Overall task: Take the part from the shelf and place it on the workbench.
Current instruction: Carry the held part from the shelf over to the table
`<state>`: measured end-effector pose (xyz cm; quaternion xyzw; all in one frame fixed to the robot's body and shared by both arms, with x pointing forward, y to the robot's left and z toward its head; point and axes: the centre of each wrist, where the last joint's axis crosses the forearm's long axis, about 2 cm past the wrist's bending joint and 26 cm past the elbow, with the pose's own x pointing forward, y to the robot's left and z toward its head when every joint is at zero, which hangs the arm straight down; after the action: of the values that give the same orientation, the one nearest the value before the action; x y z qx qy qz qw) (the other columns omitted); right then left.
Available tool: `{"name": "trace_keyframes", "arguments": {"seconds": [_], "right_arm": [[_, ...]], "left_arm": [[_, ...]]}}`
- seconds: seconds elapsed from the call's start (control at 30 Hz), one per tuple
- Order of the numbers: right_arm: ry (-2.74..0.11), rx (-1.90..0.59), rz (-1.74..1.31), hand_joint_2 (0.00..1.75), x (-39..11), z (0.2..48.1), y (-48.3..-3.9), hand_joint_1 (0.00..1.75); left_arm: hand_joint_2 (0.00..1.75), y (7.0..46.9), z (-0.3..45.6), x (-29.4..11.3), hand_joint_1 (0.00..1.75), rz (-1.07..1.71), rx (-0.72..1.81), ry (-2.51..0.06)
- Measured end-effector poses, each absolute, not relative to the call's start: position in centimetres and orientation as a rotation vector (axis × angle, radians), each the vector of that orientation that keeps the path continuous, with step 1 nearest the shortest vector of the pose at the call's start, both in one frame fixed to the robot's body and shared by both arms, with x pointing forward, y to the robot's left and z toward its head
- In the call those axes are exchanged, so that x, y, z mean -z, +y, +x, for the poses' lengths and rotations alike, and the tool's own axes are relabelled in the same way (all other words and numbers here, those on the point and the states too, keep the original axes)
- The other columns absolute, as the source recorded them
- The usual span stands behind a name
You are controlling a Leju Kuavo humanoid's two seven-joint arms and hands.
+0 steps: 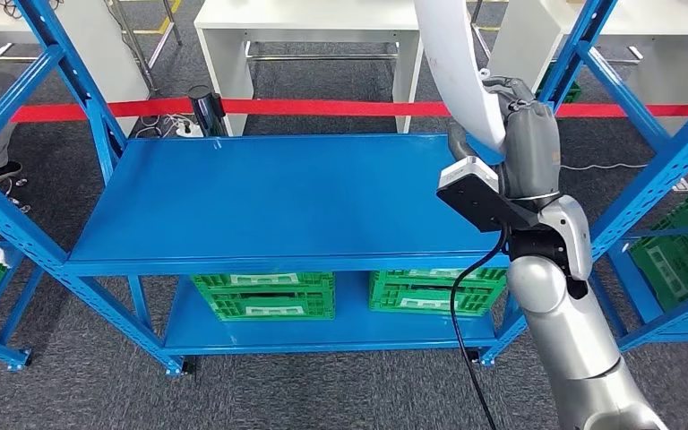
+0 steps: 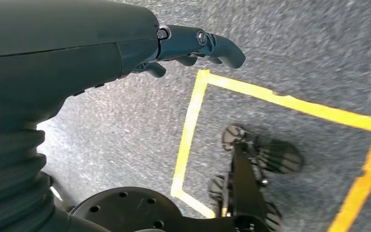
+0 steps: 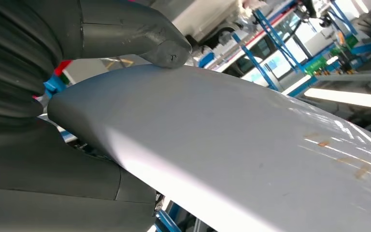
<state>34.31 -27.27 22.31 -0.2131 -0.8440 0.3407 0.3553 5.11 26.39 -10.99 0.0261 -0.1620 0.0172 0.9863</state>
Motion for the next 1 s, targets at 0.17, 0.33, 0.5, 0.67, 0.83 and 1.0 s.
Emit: {"name": "trace_keyframes", "arguments": {"seconds": [0.17, 0.33, 0.5, 0.67, 0.83, 1.0], "right_arm": [[-2.176, -0.857, -0.592, 1.75, -21.8, 33.5, -28.7, 1.75], [-2.18, -0.814, -0.638, 1.75, -21.8, 32.9, -31.1, 1.75], [-2.179, -0.81, -0.656, 1.75, -22.3, 33.3, -31.1, 1.75], [-2.169, -0.786, -0.653, 1.75, -22.4, 33.7, -30.6, 1.75], [-2.152, -0.77, -0.655, 1.75, -22.4, 33.7, -30.2, 1.75], [-2.097, -0.799, -0.684, 1.75, -22.1, 33.5, -30.5, 1.75]], "left_arm": [[1.75, 26.2, 5.2, 11.0, 0.0, 0.048, -0.03, -0.314], [1.75, 26.0, 5.0, 11.0, 0.0, 0.045, -0.025, -0.3], [1.75, 25.9, 5.0, 11.0, 0.0, 0.042, -0.036, -0.286], [1.75, 25.9, 5.1, 11.0, 0.0, 0.041, -0.031, -0.261], [1.75, 25.3, 4.9, 10.9, 0.0, 0.03, -0.017, -0.245], [1.75, 25.2, 4.8, 11.0, 0.0, 0.031, 0.045, -0.203]]}}
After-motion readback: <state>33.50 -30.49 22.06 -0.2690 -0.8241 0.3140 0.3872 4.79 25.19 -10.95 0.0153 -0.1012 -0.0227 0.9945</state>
